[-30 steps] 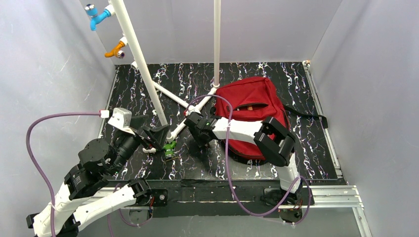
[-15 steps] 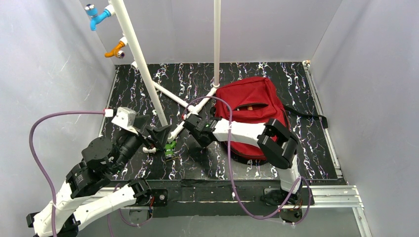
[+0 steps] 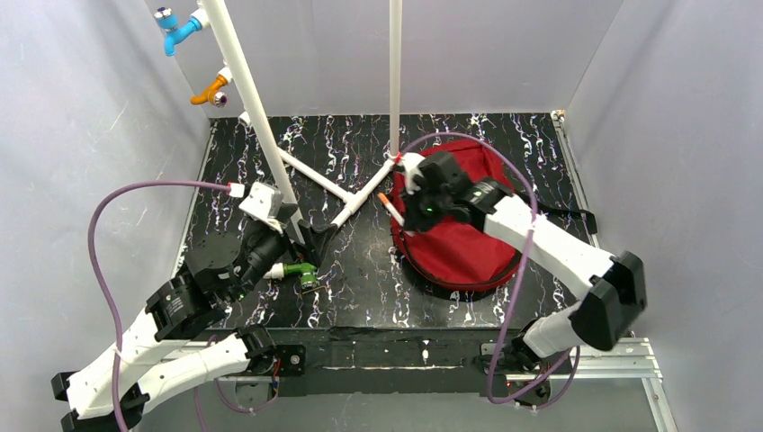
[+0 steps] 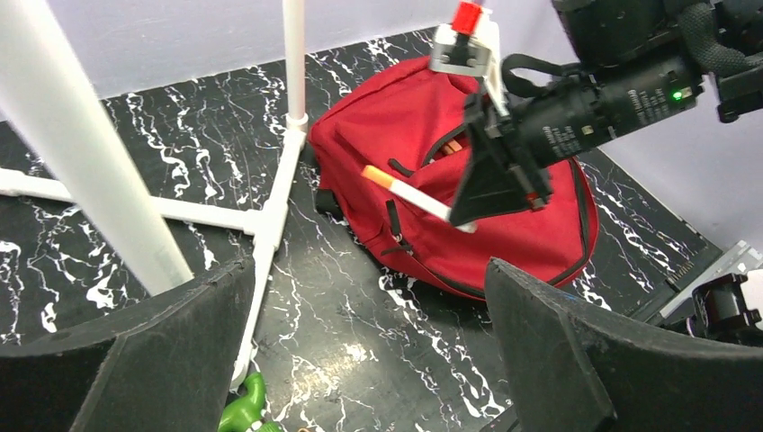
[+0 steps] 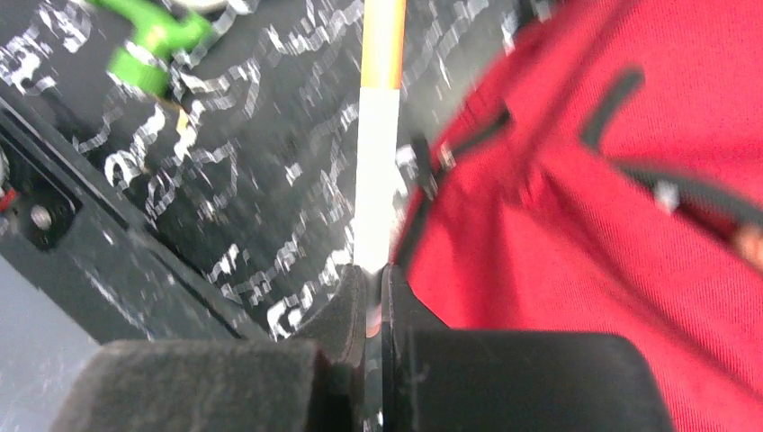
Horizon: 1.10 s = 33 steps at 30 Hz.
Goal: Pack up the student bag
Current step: Pick up the stationery from the center of the board, then place the stationery in the student bag.
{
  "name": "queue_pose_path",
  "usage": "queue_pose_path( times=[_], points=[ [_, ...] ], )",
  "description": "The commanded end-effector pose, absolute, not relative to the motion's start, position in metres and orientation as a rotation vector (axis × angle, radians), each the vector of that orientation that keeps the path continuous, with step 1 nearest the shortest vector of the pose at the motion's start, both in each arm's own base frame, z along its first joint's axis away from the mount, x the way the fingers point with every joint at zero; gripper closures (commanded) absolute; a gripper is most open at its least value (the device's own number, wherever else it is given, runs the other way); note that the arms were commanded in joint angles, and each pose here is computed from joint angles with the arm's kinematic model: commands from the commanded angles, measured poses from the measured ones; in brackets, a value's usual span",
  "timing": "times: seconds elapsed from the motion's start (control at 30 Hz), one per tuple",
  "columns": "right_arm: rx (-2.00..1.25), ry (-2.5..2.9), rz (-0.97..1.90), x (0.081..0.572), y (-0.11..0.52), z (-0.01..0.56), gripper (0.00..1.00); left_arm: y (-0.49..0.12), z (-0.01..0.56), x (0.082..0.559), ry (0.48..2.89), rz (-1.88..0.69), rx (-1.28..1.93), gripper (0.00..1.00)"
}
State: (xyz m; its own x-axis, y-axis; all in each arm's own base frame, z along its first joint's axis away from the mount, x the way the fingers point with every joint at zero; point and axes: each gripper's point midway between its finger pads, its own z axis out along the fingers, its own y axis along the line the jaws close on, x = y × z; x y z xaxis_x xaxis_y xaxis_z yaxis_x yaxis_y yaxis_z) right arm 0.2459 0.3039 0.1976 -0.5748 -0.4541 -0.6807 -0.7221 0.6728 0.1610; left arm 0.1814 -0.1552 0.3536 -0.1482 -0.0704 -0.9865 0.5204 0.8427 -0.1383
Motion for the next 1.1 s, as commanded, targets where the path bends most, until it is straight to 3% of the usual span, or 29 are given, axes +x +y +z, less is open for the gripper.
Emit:
queue_pose_path(
  times=[0.0,0.2,0.43,1.07],
  points=[
    [-0.856,2.326,0.744,0.213,0.258,0.199,0.99,-0.170,0.357,0.184,1.635,-0.586,0.361,0.02],
    [-0.524,2.464,0.504,0.225,0.184,0.191,0.99,-0.179,0.353,0.185,1.645,-0.604,0.375,0.02],
    [-0.429,2.720,0.290,0.221,0.140,0.176,0.99,-0.181,0.351,0.183,1.656,-0.623,0.377,0.02],
    [-0.247,2.556,0.277,0.349,0.172,0.160,0.99,-0.172,0.357,0.177,1.647,-0.657,0.332,0.02]
  ],
)
